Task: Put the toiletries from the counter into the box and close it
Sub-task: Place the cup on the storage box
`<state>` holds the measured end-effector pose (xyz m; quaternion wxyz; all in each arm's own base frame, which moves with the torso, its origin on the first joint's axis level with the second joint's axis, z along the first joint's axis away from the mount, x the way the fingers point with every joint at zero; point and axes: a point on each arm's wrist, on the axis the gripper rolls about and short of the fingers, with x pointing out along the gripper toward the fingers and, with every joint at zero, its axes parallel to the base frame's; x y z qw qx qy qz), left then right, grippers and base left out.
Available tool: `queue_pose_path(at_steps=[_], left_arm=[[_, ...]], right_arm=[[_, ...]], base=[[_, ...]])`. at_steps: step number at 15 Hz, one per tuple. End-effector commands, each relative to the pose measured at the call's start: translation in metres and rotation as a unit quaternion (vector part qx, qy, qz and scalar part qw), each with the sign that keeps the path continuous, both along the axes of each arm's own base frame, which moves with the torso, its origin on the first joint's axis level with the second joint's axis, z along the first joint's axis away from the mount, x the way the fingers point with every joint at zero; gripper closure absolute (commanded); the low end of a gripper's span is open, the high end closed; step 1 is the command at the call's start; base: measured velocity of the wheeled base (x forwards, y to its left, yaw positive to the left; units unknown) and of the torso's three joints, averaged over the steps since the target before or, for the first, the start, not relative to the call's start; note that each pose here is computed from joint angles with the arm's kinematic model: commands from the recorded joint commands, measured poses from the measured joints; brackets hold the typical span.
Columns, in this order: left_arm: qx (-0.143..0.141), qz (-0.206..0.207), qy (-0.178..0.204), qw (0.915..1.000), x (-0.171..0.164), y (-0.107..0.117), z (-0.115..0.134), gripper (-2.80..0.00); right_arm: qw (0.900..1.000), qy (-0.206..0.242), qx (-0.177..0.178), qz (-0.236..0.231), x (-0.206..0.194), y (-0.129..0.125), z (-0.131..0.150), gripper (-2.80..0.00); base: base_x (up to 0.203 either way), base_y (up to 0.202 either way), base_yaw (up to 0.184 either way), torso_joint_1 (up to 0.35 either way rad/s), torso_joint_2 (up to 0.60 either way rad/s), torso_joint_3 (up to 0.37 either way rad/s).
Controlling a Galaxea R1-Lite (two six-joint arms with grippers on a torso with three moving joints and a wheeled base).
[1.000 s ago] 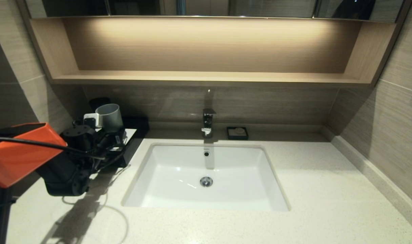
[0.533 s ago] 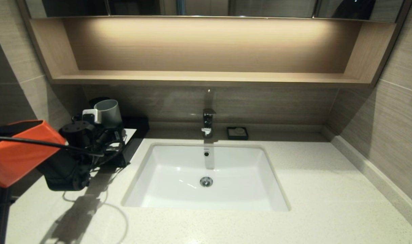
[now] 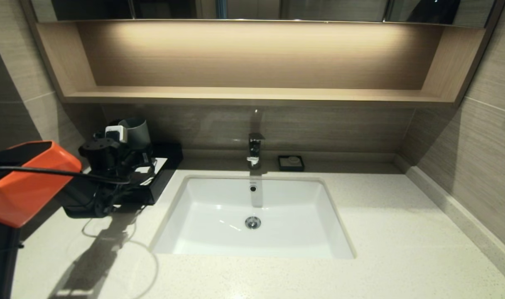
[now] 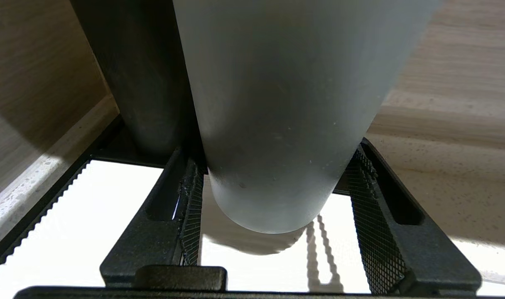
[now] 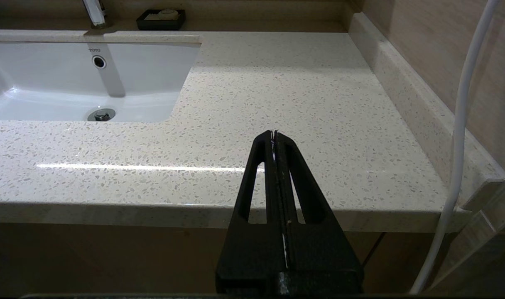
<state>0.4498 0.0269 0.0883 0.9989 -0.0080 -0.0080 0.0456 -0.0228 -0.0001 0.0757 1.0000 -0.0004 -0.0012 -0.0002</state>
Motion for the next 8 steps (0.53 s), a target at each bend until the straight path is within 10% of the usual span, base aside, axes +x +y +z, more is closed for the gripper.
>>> queue_pose_path(at_steps=[1, 8], left_arm=[[0.0, 0.002, -0.001, 1.0, 0.006, 0.002, 0.005, 0.0], [-0.001, 0.001, 0.013, 0.9999, 0.02, 0.002, 0.001, 0.0]], right_arm=[[1.0, 0.0, 0.0, 0.0, 0.0, 0.0, 0.0, 0.0], [1.0, -0.001, 0.0, 0.0, 0.0, 0.0, 0.0, 0.0]], base=[[0.0, 0.0, 0.0, 0.0, 0.0, 0.0], [0.0, 0.0, 0.0, 0.0, 0.0, 0.0]])
